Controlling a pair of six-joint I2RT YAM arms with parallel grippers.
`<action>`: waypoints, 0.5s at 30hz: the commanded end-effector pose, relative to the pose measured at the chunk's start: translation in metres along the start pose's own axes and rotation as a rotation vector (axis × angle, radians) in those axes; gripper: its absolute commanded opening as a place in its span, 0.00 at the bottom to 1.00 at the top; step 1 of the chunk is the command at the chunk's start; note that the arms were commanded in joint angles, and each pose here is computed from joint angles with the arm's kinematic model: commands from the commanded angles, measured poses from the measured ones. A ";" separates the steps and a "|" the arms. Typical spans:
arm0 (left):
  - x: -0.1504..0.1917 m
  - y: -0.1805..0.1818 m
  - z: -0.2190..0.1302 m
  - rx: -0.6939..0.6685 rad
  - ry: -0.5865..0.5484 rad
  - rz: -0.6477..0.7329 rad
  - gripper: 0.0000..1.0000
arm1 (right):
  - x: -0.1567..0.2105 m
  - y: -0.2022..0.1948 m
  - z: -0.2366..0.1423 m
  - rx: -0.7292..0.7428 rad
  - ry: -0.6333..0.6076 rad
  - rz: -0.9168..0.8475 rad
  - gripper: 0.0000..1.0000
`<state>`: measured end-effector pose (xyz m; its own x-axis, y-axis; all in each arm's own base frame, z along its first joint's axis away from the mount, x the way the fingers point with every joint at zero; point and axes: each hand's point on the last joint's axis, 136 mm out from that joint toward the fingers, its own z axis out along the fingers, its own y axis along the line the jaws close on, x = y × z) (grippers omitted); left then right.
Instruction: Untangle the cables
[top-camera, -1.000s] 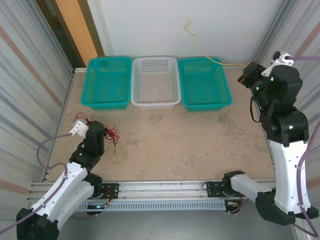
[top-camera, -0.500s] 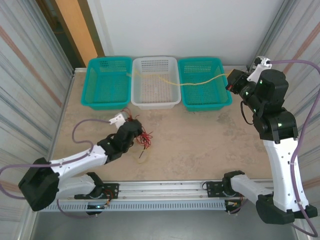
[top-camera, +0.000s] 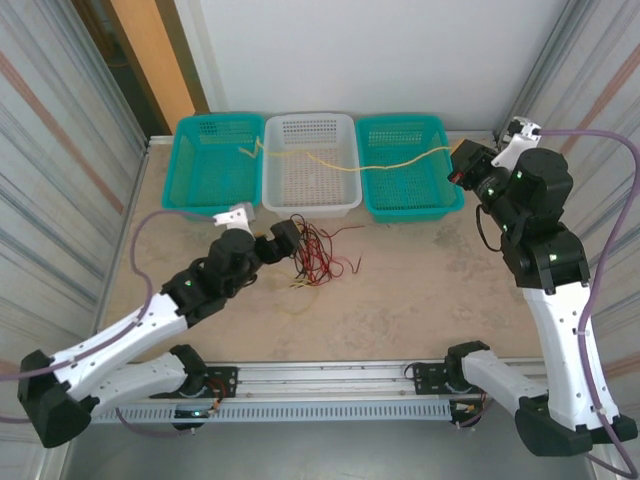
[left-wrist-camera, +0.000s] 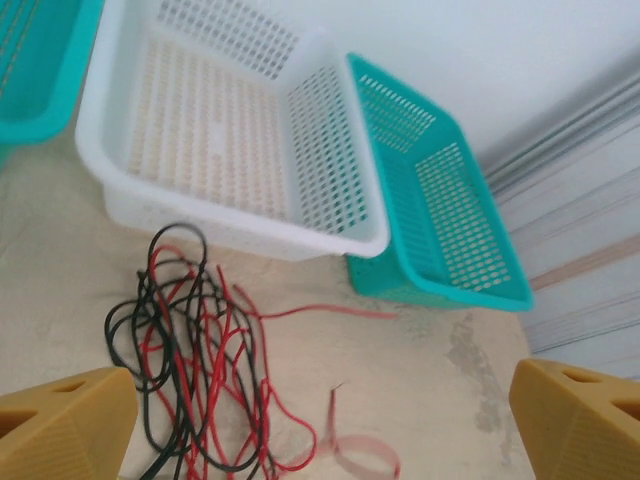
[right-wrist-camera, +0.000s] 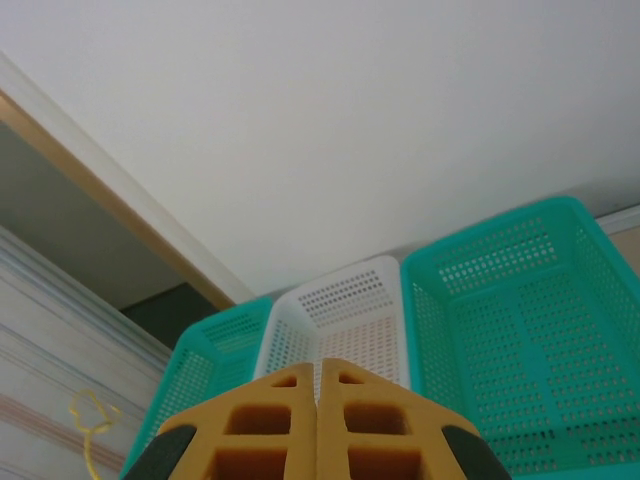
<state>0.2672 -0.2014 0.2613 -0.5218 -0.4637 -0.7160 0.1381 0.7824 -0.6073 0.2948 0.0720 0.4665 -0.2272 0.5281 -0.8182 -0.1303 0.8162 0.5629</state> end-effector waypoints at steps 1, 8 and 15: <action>-0.015 -0.027 -0.017 0.098 0.051 0.071 0.85 | -0.010 0.020 -0.001 -0.076 -0.062 0.033 0.00; -0.038 -0.129 -0.024 0.410 0.171 -0.009 0.74 | 0.012 0.044 0.009 -0.114 -0.075 -0.047 0.00; -0.054 -0.184 -0.016 0.568 0.182 -0.151 0.87 | 0.034 0.054 0.022 -0.140 -0.068 -0.069 0.00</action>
<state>0.2610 -0.3008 0.3920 -0.6690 -0.4023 -0.6250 0.4314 0.4745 -0.7673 0.2991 0.1394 0.4536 -0.2221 0.4801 -0.8486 -0.2648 0.8079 0.5264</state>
